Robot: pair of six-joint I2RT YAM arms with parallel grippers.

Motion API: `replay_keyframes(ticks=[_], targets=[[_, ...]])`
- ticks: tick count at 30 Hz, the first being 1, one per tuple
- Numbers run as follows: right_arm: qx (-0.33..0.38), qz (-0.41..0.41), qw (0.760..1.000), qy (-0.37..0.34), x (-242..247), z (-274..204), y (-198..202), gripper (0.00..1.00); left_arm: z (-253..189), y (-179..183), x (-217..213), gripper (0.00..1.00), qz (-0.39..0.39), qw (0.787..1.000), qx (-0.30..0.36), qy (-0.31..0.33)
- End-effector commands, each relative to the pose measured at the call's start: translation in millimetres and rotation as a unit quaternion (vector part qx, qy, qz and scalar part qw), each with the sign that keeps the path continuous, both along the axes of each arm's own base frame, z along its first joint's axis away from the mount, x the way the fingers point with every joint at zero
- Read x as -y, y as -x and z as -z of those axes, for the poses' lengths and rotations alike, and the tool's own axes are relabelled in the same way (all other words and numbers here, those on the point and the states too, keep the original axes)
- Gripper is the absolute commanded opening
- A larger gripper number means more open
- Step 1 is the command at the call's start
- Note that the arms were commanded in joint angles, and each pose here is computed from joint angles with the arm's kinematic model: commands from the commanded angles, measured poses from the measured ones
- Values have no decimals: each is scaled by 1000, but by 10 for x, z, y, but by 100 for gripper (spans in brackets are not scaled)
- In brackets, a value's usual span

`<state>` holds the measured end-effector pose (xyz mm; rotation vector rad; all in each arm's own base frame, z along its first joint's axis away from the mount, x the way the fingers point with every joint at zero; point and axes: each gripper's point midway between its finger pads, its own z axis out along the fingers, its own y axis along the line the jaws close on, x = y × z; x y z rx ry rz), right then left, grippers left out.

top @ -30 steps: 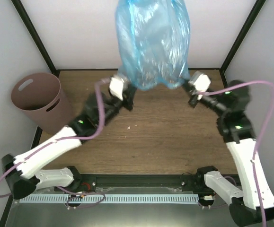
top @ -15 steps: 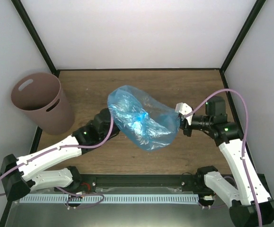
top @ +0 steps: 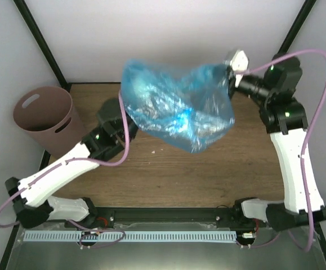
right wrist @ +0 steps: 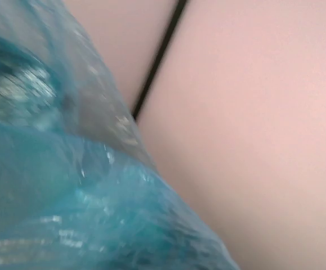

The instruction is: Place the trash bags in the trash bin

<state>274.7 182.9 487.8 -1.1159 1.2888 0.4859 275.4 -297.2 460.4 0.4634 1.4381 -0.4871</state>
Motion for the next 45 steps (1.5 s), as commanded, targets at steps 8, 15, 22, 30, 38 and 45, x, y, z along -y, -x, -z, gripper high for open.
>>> replay_keyframes(ticks=[8,15,22,30,38,45], targets=[[-327,159,931,23,200,2292,-1337,1,1960,-1209,-104,4,-139,955,-243,-104],[-244,108,964,-20,183,1796,-409,1,1671,-526,-272,4,-98,971,-220,-13],[-233,106,966,-29,189,1444,-345,1,1412,-434,-307,4,-83,973,-214,-1],[-247,127,960,-31,213,1490,-500,1,1304,-455,-221,4,-67,973,-219,0],[-214,196,957,10,328,1628,-1306,1,1312,-1225,-230,4,-122,971,-206,-26],[-110,242,964,-28,676,179,-2123,1,-36,-1845,-315,4,-145,985,-97,3]])
